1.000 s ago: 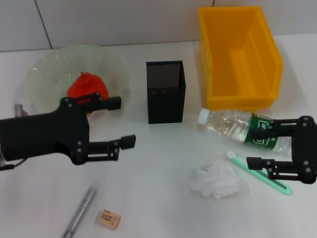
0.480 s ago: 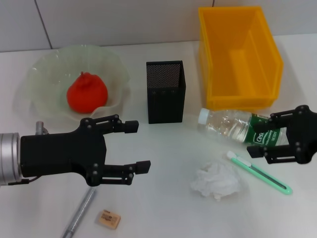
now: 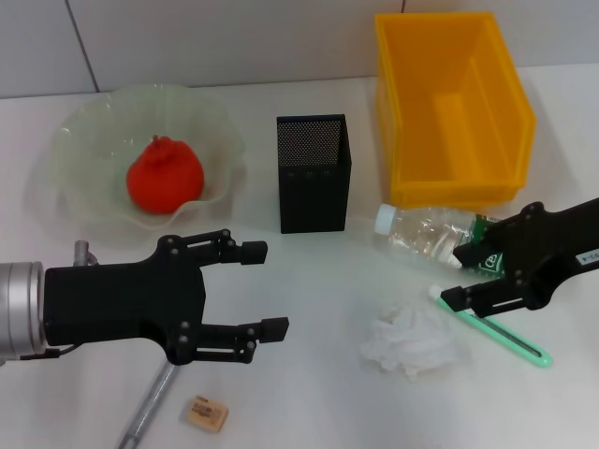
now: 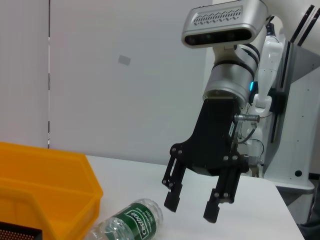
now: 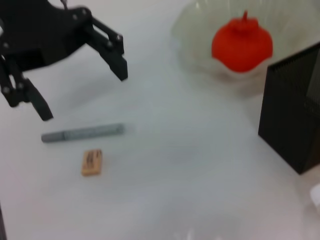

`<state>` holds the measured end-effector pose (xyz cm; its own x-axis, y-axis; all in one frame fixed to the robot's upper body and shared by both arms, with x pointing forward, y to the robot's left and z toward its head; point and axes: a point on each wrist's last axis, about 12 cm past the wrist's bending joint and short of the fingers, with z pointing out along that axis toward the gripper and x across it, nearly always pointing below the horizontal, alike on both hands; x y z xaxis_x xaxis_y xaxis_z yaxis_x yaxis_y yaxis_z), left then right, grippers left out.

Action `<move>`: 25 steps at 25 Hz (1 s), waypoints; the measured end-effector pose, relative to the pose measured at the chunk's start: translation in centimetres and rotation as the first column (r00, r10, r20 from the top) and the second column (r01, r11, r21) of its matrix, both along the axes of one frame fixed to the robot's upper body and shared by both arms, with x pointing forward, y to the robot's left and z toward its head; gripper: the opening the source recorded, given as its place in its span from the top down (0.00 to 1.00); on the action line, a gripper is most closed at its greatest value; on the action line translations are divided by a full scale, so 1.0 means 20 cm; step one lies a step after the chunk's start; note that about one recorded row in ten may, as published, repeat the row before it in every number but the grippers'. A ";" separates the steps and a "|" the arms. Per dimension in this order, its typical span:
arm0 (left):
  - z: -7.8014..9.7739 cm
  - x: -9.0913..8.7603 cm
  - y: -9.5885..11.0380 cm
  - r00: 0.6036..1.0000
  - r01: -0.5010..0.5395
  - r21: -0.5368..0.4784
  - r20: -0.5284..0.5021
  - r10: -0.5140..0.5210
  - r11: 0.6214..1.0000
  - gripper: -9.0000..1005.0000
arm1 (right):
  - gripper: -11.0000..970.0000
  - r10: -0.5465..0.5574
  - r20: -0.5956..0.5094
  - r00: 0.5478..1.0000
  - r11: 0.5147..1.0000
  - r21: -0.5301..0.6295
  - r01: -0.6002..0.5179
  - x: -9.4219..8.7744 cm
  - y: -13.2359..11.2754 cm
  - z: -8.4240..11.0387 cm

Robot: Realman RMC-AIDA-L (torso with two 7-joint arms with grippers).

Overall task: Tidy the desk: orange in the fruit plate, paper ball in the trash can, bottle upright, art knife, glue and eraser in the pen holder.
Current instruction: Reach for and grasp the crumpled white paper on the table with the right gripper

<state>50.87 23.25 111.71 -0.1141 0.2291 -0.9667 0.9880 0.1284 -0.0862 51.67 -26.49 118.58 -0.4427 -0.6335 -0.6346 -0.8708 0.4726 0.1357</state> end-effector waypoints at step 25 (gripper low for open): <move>-0.01 -0.01 -0.02 1.000 0.021 0.024 -0.013 -0.021 0.999 0.16 | 0.37 0.054 -0.086 0.995 0.993 -0.097 -0.062 0.06 0.15 -0.18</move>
